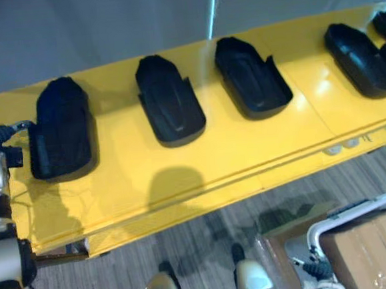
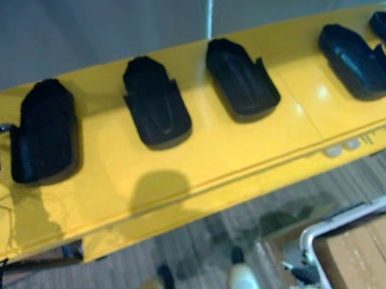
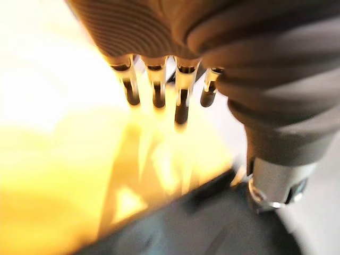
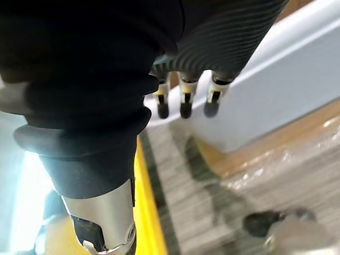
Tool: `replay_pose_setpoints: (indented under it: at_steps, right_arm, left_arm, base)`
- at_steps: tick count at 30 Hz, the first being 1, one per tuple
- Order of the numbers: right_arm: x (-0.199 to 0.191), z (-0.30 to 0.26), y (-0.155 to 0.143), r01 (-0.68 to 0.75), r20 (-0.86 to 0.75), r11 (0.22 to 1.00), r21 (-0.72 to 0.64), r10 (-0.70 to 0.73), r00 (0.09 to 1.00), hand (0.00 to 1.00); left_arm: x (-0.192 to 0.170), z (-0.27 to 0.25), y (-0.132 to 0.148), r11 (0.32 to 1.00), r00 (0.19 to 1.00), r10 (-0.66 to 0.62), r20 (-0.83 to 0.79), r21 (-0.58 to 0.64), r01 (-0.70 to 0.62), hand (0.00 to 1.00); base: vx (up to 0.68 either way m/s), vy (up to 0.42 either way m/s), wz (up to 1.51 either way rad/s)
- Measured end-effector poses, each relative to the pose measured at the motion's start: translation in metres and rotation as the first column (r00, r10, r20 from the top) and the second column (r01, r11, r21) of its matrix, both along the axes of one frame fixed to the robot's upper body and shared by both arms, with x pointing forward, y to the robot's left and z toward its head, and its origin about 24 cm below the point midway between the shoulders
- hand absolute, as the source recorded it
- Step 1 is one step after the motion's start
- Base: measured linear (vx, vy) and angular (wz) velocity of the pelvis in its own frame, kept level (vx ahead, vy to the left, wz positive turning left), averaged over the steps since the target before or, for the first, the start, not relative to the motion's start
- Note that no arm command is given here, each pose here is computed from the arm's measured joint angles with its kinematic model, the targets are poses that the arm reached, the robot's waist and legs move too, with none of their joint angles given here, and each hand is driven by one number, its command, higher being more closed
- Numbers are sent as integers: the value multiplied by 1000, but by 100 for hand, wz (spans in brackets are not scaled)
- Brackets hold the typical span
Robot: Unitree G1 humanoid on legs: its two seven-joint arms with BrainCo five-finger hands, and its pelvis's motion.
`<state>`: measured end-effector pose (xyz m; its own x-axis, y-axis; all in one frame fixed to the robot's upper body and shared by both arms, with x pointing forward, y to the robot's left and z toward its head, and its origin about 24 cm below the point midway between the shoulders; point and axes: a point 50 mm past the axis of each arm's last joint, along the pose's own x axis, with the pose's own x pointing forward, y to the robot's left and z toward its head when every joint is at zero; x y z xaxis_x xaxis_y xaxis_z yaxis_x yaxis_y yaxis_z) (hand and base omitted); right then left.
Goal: Walk over and take plastic housings, then place them on the shelf
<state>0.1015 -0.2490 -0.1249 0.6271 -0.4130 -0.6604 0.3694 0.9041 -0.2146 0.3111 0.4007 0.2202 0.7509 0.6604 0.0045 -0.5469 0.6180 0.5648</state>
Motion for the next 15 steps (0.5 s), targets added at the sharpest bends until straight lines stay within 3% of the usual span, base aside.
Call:
replay_pose_setpoints:
  at_steps: [2, 8, 15]
  right_arm:
    - [-8, -5, 5, 33, -23, 999, 32, -32, 999, 0]
    - [-16, -12, 11, 74, -62, 996, 53, -70, 996, 0]
    - [-35, -21, 9, 231, -112, 968, 94, -220, 969, 0]
  left_arm:
    - [-4, -7, -8, 998, 999, -33, 5, 50, 32, 0]
    - [-3, -31, -20, 998, 998, -59, -10, 36, 59, 0]
    - [-26, -4, -33, 994, 944, -95, 317, 85, 71, 0]
  base:
    - [27, -20, 26]
    - [14, -19, 20]
    - [-9, -20, 21]
